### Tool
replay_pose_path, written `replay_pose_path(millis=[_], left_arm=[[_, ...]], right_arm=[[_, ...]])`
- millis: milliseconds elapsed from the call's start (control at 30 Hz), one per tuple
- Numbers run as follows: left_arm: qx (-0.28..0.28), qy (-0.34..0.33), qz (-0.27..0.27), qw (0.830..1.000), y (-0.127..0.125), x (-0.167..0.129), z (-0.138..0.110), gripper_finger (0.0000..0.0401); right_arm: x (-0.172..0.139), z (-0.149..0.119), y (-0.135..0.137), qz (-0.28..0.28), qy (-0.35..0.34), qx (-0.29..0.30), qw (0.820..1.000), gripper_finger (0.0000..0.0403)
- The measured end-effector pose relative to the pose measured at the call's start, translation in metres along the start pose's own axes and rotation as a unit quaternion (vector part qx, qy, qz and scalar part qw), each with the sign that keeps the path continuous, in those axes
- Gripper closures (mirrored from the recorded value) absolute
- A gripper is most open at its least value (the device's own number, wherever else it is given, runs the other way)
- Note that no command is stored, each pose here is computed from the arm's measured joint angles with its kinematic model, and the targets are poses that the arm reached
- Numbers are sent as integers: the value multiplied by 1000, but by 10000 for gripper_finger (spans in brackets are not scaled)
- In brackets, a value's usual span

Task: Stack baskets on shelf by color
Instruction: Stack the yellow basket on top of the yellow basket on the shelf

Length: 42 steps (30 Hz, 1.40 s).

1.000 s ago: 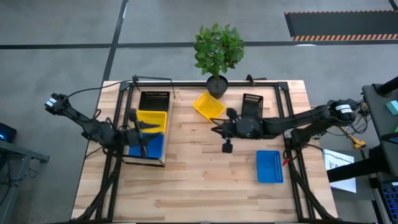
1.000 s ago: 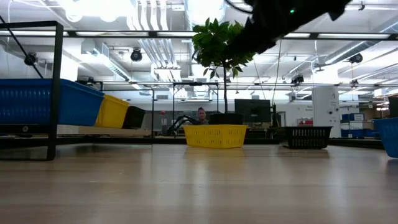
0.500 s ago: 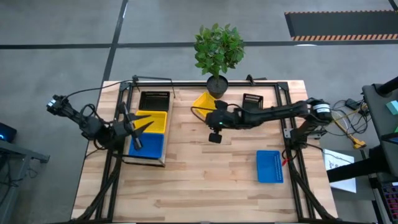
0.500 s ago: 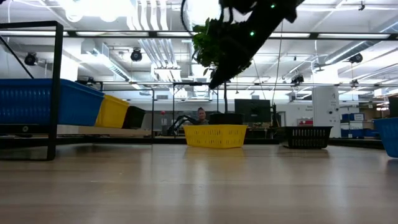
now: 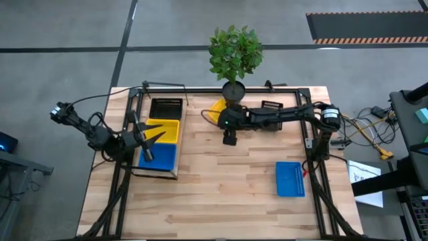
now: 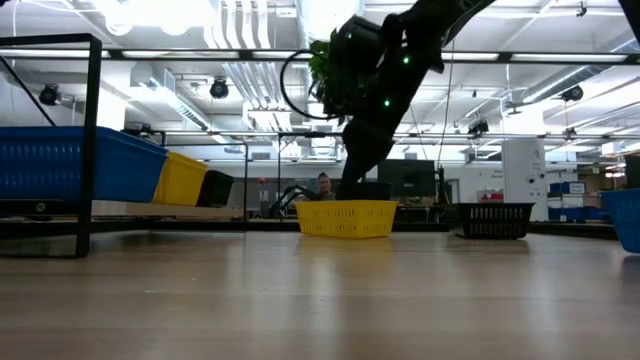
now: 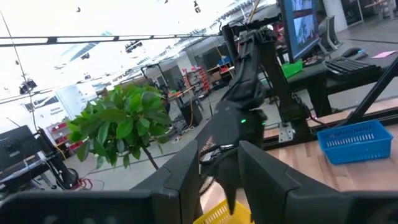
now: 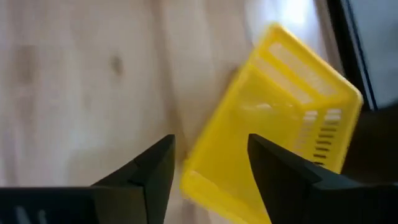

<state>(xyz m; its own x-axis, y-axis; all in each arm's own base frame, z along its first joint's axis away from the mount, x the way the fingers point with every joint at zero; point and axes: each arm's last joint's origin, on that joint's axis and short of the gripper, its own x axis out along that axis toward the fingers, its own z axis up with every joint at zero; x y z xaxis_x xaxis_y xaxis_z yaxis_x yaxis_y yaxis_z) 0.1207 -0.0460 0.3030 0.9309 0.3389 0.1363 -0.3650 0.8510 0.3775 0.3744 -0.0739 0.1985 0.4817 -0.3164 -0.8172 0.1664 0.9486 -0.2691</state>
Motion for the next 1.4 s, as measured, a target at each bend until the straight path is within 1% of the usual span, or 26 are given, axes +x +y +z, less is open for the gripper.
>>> replay_pose_path(millis=[67,233,367,467,600,867,1000,1100,1233,1333,1400], left_arm=[[0,0,0,1000,0,0,0,304],[-1,-1,1,1000,1,0,0,304],[-1,-1,0,1000,1,0,0,304],[0,0,0,1000,0,0,0,304],[0,-1,0,1000,1,0,0,304],[0,-1,0,1000,0,0,0,304],[0,-1,0,1000,0,0,0,304],[0,-1,0,1000,0,0,0,304],[0,-1,0,1000,0,0,0,304],[0,-1,0,1000,0,0,0,304],[0,-1,0,1000,0,0,0,304]], right_arm=[[3,-2,-6,4,4,22,1000,207],[8,-5,-8,67,4,55,996,207],[8,-4,-9,61,4,68,996,206],[8,-5,-10,40,7,72,997,206],[11,-8,-9,37,5,74,997,206],[23,-19,-4,35,-29,102,994,207],[30,-28,-1,34,-49,128,990,211],[35,-35,1,34,-57,143,987,222],[39,-42,3,34,-71,159,984,248],[40,-47,5,35,-73,159,984,280],[40,-47,5,35,-74,159,984,308]])
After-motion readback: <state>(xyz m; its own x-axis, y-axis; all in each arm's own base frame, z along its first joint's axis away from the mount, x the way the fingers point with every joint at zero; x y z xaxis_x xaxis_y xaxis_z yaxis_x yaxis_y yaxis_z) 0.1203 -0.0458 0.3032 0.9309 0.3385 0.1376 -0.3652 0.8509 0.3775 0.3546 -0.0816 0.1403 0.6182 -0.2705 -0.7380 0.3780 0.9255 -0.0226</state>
